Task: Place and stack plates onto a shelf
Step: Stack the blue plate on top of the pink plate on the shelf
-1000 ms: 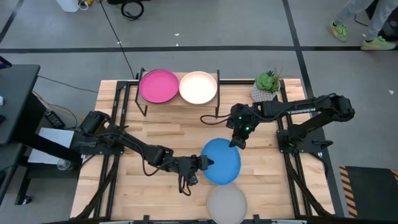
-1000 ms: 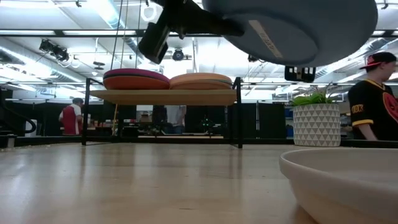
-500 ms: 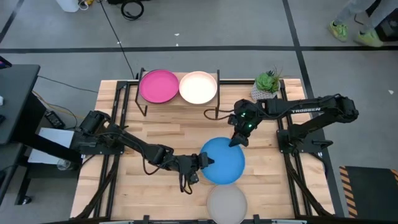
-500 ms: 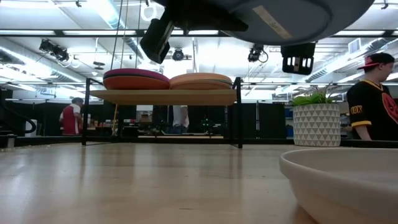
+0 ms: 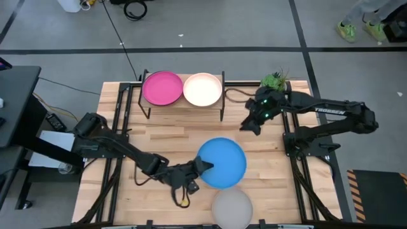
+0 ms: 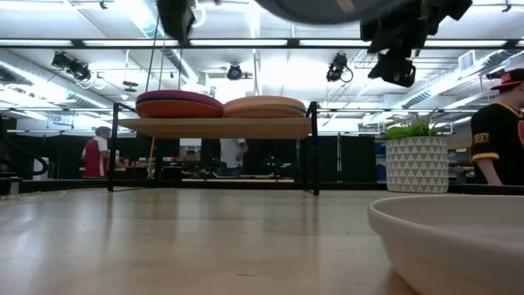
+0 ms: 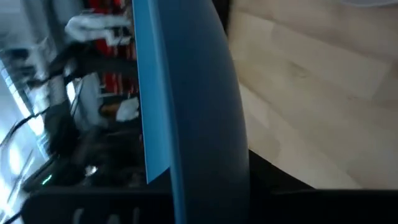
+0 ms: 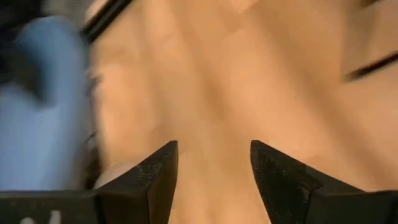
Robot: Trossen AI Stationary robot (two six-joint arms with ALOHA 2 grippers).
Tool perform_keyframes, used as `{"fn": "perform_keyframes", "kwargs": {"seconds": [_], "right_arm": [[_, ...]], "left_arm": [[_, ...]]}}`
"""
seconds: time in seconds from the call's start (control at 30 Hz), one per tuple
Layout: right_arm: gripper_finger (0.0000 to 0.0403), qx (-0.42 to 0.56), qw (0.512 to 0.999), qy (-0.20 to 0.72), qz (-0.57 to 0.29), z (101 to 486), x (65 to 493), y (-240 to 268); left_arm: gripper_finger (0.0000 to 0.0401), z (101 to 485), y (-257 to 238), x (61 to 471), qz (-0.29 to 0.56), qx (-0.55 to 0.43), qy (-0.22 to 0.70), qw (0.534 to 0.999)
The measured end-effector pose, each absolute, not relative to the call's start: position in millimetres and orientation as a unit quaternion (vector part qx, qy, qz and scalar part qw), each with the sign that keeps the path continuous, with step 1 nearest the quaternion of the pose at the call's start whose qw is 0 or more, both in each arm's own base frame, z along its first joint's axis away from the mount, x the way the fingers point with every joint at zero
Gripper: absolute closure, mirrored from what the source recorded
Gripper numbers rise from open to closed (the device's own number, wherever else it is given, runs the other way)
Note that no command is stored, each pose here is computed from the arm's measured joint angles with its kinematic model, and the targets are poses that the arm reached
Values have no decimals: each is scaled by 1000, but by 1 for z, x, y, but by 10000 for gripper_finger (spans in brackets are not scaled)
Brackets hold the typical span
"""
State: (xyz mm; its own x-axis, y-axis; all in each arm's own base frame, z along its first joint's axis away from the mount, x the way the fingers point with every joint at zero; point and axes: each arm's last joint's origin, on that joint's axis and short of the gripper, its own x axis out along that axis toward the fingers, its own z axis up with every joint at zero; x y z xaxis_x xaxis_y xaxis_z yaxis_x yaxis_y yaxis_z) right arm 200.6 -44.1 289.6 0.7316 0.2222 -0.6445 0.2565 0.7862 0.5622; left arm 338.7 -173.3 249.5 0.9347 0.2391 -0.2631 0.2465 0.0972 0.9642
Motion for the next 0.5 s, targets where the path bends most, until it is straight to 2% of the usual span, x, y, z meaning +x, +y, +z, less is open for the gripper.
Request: {"fn": "perform_keyframes", "kwargs": {"seconds": [0.1,0.23,0.4,0.5], "right_arm": [[195,297,886,346,-83,294,192,-52],[196,259,900,323,-138,300,186,-55],[196,229,912,310,-144,303,188,-50],[196,216,918,303,-135,304,193,-44]], "left_arm": [[335,267,-173,325,31,658,189,728],[335,292,-160,303,98,627,229,738],[335,307,-124,274,172,551,301,759],[335,309,-96,258,230,507,346,755]]}}
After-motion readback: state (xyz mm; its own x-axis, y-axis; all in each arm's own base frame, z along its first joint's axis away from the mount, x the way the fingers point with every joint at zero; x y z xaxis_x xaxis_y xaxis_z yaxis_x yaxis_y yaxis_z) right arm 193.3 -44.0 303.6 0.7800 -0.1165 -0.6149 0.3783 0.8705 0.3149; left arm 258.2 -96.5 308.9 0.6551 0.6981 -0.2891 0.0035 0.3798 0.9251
